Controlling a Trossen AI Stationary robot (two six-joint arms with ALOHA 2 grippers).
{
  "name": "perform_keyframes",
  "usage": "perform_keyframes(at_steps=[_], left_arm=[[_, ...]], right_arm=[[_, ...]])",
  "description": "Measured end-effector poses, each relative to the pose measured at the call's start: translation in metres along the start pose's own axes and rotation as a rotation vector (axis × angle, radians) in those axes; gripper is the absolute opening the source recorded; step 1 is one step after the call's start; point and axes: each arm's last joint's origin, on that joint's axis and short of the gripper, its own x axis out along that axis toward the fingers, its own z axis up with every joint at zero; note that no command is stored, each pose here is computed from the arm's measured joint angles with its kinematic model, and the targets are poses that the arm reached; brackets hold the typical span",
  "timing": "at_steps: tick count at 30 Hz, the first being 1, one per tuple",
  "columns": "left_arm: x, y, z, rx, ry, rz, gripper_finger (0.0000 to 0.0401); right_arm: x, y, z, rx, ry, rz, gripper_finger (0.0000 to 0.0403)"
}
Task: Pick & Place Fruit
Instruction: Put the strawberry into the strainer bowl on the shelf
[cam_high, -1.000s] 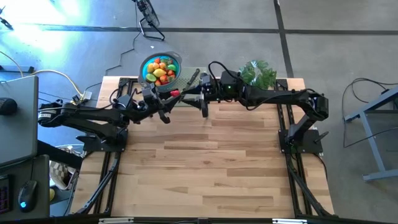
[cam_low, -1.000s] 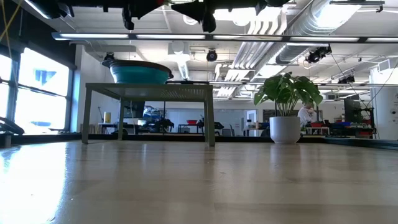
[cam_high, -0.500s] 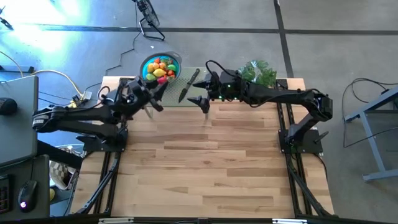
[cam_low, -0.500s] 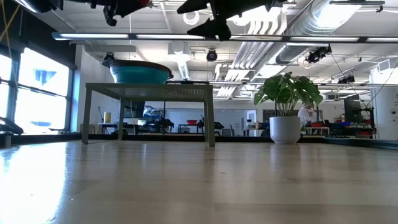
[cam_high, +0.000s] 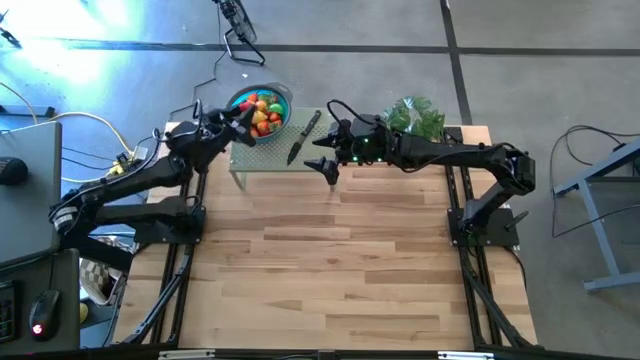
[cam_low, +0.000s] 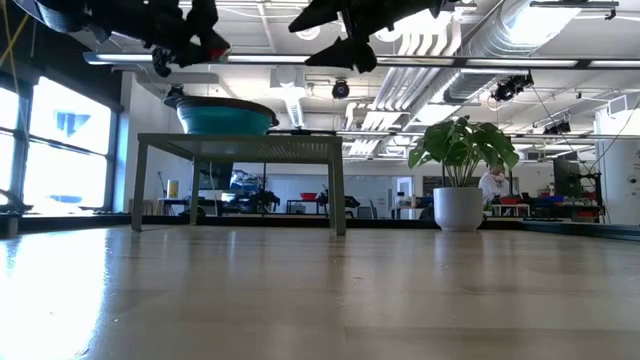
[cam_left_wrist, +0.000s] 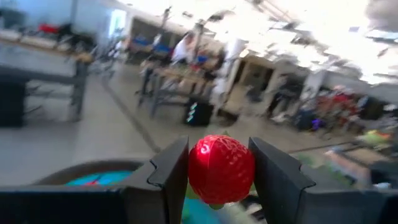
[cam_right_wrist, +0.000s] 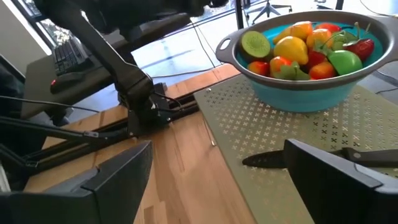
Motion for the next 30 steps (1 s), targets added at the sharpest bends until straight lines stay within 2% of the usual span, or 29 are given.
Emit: perform_keyframes(at_steps=[3,7,11,15,18,21,30], left_arm=[[0.004,0.009,0.003,0.016,0.06,0.072,0.015],[0.009,0.016,0.01,0.076,0.206,0.167,0.015],[0.013,0.017,0.017,0.105,0.292,0.206,0.015],[0.014,0.015,0.021,0.115,0.346,0.215,0.015],[0.014,0.013,0.021,0.067,0.391,0.165,0.015],[0.014,0.013,0.016,0.027,0.438,0.139,0.015],[0.023,0.016,-0.005,-0.029,0.574,0.169,0.015]], right_arm=[[0.0,0.0,-0.001,0.004,0.005,-0.007,0.0353],[0.0,-0.001,-0.001,0.005,0.0,-0.03,0.0352],[0.0,-0.002,0.0,0.006,-0.007,-0.052,0.0352],[0.0,-0.002,0.0,0.006,-0.009,-0.059,0.0352],[0.0,-0.002,0.0,0.006,-0.008,-0.06,0.0352],[0.0,-0.002,0.0,0.006,-0.008,-0.06,0.0352],[0.0,-0.002,0.0,0.006,-0.009,-0.06,0.0352]])
